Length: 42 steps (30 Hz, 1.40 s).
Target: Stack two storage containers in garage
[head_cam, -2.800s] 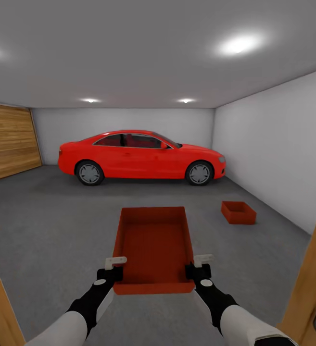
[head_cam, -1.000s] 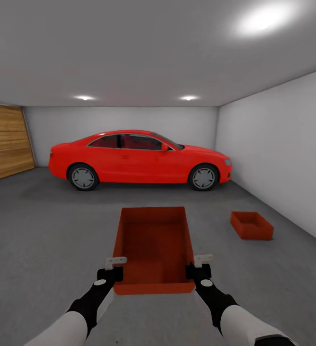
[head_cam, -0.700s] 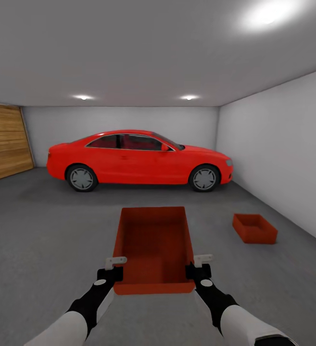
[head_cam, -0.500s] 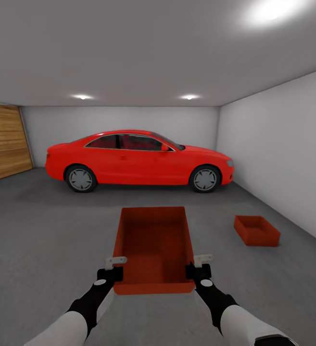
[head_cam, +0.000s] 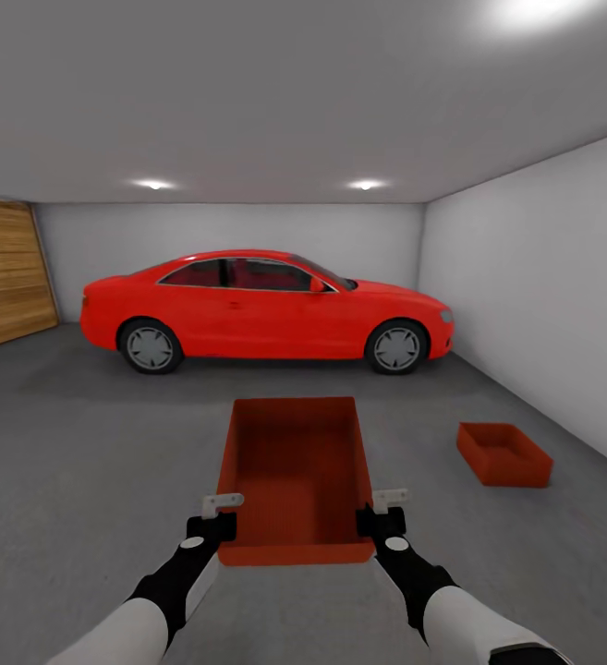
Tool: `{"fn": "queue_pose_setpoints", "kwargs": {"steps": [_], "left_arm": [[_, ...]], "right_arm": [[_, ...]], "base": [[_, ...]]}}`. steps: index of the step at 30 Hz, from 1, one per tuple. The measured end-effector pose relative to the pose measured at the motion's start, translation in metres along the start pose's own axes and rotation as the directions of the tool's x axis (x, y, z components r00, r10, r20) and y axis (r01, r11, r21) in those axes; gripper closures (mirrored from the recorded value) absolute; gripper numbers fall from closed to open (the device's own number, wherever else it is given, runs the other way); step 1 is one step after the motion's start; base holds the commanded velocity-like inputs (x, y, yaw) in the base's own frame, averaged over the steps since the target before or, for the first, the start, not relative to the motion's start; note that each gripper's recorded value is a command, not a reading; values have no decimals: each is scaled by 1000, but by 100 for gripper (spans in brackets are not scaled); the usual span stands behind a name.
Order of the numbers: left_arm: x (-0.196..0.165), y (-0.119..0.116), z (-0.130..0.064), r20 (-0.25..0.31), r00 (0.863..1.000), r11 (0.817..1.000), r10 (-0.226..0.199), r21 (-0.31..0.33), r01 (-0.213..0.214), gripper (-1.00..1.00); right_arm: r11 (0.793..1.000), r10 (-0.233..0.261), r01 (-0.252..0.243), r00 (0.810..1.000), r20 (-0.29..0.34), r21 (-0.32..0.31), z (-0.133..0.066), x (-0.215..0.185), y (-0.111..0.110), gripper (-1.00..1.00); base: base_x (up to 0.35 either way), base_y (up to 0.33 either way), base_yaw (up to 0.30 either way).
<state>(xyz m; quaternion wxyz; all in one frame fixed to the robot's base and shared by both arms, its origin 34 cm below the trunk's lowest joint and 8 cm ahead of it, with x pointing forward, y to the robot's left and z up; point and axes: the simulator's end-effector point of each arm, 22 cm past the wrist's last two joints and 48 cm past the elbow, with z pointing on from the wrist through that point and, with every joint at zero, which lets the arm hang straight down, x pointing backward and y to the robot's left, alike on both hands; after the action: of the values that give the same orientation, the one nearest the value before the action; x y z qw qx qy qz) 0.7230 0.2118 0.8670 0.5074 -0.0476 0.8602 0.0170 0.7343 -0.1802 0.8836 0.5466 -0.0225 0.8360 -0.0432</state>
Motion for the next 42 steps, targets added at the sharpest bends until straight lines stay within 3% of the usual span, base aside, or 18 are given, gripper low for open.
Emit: {"fn": "queue_pose_setpoints", "kwargs": {"steps": [42], "left_arm": [[0, 0, 0, -2, 1000, 1000, 0, 0, 0, 100]], "right_arm": [[1000, 0, 0, 1000, -3, 0, 0, 0, 0, 100]], "base": [[322, 0, 0]]}}
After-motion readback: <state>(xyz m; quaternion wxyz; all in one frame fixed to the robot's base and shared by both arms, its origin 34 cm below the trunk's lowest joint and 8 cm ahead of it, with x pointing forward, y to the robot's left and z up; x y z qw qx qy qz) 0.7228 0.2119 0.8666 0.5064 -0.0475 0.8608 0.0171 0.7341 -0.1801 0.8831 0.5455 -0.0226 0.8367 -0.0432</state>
